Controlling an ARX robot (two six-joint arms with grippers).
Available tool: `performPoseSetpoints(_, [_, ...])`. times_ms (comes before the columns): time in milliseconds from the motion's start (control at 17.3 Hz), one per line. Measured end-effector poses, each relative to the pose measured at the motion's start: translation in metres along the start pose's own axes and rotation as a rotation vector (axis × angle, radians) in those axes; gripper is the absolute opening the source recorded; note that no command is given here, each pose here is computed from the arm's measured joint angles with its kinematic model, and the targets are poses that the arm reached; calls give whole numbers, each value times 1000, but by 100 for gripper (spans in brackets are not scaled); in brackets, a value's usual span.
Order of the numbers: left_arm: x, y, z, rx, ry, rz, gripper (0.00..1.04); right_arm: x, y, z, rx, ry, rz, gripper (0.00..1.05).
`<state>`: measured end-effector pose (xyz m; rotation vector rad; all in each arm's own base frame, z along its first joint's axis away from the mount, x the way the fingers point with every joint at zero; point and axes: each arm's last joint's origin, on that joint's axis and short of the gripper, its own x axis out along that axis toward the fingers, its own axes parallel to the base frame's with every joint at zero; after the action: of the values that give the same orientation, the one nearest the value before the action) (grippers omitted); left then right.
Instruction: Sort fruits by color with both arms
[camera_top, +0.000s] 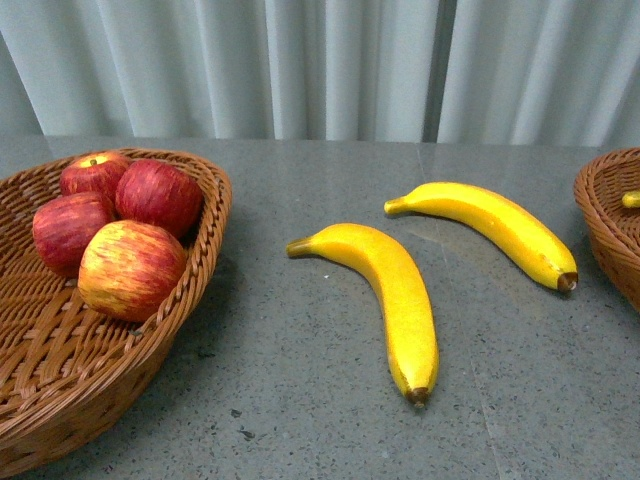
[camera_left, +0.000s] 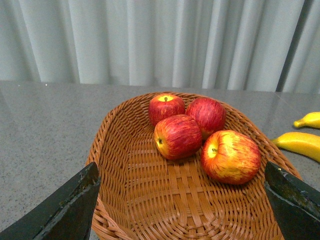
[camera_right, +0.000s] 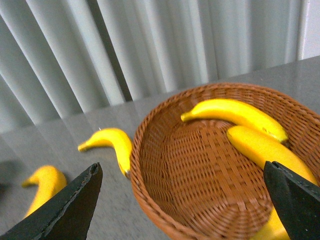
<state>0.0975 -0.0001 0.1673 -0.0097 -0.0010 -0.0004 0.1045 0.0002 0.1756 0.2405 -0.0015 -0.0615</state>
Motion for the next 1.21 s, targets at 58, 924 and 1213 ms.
performPoseSetpoints(58, [0, 0, 0, 0, 1, 0, 98, 7, 5, 15, 53, -43, 14, 98])
performPoseSetpoints(924, [0, 0, 0, 0, 0, 0, 98, 106, 105, 79, 38, -60, 242, 98])
performPoseSetpoints(1213, [0, 0, 0, 0, 1, 0, 98, 184, 228, 21, -257, 311, 406, 98])
